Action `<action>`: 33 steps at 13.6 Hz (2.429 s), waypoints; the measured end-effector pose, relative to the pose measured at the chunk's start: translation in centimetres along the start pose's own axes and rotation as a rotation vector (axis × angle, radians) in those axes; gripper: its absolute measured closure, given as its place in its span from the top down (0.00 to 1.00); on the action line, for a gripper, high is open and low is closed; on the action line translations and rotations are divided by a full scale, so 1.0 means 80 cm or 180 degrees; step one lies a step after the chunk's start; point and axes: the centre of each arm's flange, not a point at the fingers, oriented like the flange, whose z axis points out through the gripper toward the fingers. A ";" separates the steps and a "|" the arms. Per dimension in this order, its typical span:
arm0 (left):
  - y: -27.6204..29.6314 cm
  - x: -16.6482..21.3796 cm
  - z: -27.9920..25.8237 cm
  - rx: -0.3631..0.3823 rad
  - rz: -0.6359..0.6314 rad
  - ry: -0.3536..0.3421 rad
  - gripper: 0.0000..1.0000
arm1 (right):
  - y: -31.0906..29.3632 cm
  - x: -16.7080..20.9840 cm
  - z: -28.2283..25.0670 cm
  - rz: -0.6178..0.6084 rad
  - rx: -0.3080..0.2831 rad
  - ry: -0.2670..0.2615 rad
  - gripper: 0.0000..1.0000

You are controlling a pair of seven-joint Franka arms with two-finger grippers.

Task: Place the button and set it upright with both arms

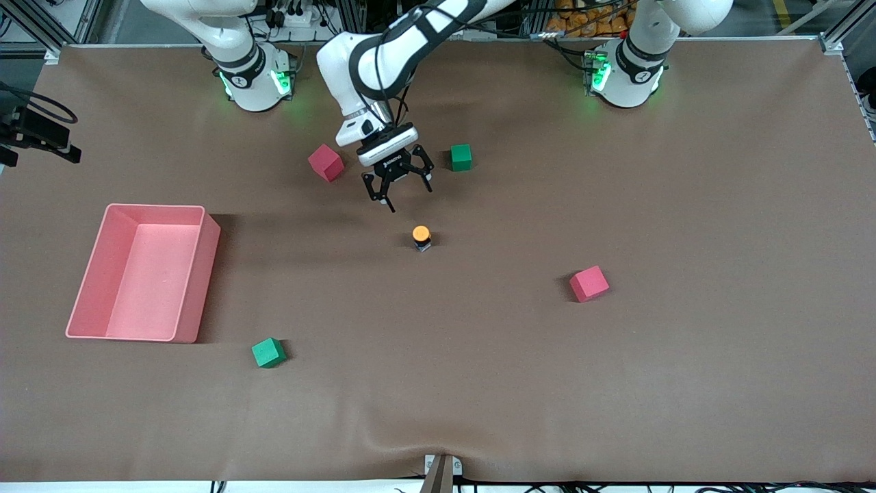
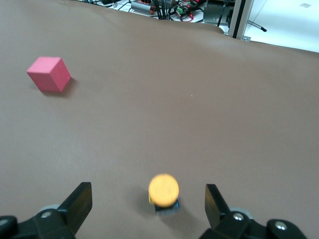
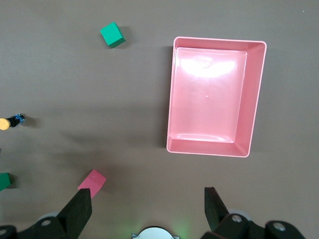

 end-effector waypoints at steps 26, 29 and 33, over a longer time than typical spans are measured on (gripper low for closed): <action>-0.278 0.615 0.191 -0.0742 0.1349 -0.2062 1.00 | -0.001 0.000 0.001 -0.0003 0.0000 -0.0004 1.00; -0.341 0.660 0.200 -0.0726 0.1278 -0.2178 1.00 | -0.001 0.000 0.001 -0.0004 0.0000 -0.0004 1.00; -0.481 0.740 0.229 -0.0887 0.1460 -0.2252 1.00 | -0.001 0.000 0.001 -0.0003 0.0000 -0.0004 1.00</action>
